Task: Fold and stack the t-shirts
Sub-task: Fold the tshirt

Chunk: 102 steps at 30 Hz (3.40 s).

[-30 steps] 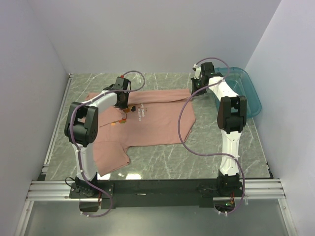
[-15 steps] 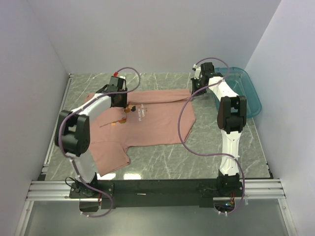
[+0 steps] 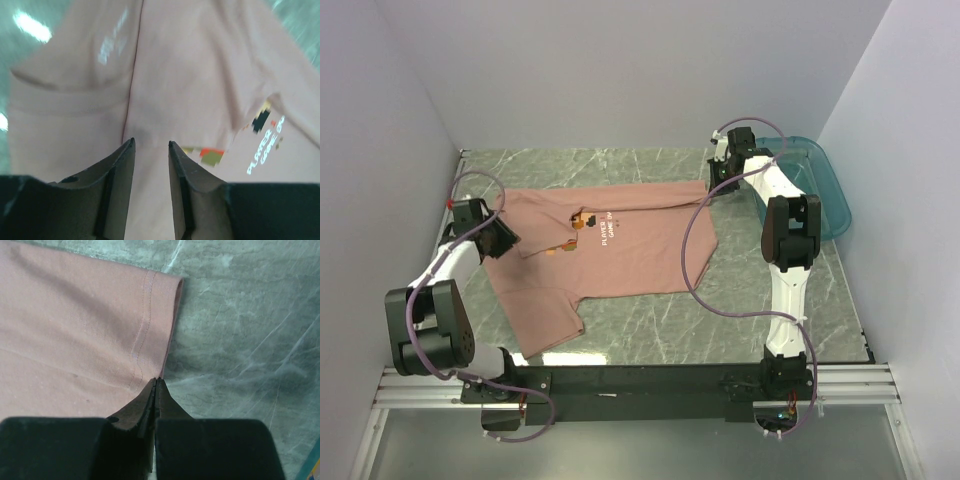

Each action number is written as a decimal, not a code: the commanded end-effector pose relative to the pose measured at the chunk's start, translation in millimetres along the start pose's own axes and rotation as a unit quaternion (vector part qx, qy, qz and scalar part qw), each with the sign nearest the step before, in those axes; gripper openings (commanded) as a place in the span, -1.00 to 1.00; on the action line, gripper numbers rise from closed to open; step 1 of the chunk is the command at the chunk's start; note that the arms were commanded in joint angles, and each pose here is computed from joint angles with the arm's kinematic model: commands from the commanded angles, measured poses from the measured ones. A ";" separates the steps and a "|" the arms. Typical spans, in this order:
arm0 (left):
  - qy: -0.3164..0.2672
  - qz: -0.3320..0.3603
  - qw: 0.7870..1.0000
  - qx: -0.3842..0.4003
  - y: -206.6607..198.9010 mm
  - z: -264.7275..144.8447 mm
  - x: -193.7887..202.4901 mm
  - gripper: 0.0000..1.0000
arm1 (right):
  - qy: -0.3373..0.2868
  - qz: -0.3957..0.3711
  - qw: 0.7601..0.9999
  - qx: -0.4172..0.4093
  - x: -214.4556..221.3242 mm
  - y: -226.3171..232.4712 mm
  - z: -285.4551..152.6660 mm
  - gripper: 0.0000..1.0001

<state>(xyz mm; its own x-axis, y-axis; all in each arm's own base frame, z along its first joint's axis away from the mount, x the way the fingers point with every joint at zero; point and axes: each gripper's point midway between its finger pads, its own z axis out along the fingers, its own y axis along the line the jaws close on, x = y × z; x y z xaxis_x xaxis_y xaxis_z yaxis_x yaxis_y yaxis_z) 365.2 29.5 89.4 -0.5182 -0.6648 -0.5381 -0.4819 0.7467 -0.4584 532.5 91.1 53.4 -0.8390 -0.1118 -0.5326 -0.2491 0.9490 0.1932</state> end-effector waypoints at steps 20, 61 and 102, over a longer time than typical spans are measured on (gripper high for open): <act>0.063 -0.078 0.994 -0.034 19.7 31.1 30.1 -0.29 | -0.004 0.000 1.000 -0.003 -2.3 -3.6 -0.2 -1.00; 0.031 -0.064 0.997 -0.014 12.4 9.8 13.2 -0.94 | -0.007 0.001 1.000 -0.002 -4.0 -4.3 -1.8 -1.00; -0.083 -0.040 0.993 0.069 7.1 -79.0 -28.4 0.86 | -0.034 -0.147 0.979 -0.137 7.9 61.3 -109.5 -0.01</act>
<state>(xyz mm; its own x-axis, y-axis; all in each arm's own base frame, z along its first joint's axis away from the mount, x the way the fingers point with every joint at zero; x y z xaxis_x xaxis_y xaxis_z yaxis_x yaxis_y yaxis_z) 322.5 74.7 153.9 -0.2650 -0.7553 -0.5994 -0.5300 0.6334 -0.5638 492.3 101.0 86.5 -0.7911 -0.2515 -0.5576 -0.4268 0.8799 0.2087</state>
